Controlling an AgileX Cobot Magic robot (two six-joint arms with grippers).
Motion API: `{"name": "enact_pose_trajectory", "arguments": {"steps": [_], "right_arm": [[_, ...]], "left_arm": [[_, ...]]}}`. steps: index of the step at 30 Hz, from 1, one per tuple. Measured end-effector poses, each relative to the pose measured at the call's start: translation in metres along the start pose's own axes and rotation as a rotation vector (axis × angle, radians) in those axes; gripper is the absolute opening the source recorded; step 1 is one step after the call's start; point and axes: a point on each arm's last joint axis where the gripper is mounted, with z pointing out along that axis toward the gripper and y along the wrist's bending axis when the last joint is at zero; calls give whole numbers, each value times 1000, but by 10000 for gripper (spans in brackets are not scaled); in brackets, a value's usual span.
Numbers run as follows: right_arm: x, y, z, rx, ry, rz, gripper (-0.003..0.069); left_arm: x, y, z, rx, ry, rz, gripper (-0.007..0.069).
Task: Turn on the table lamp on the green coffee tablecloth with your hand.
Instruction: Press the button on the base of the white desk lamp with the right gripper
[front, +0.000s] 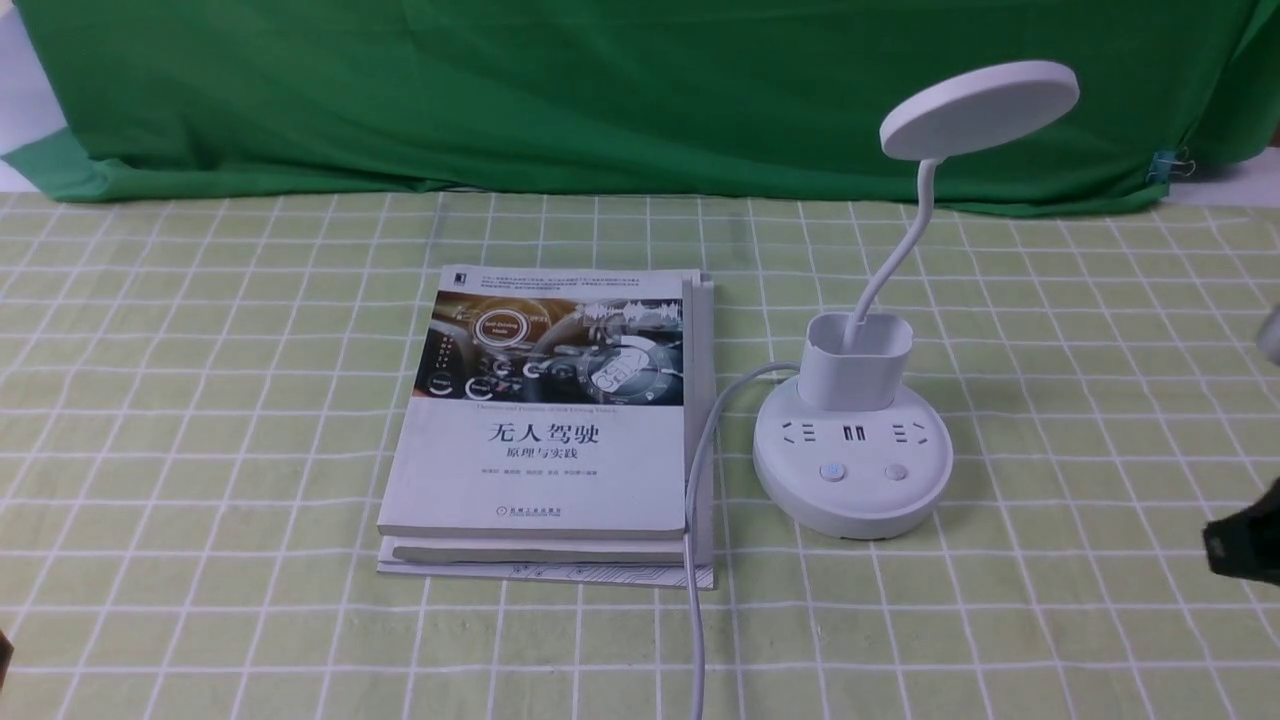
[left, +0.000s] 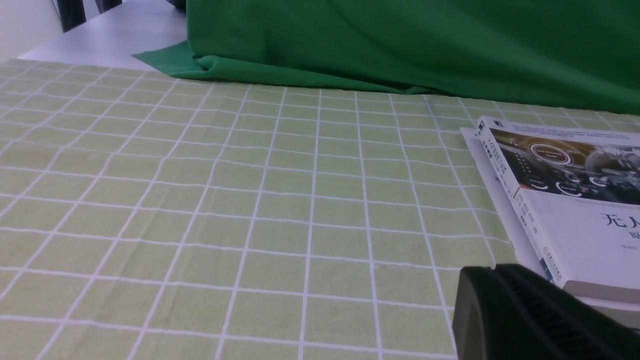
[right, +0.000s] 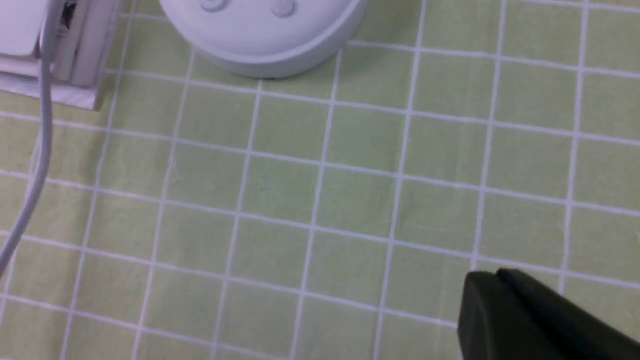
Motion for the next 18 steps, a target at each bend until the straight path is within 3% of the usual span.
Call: {"name": "enact_pose_trajectory", "arguments": {"steps": [10,18], "right_arm": [[-65,44,75,-100,138,-167,32],[-99,49,123,-102,177,-178,32]], "left_arm": [[0,0,0,0,0,0,3],[0,0,0,0,0,0,3]]}}
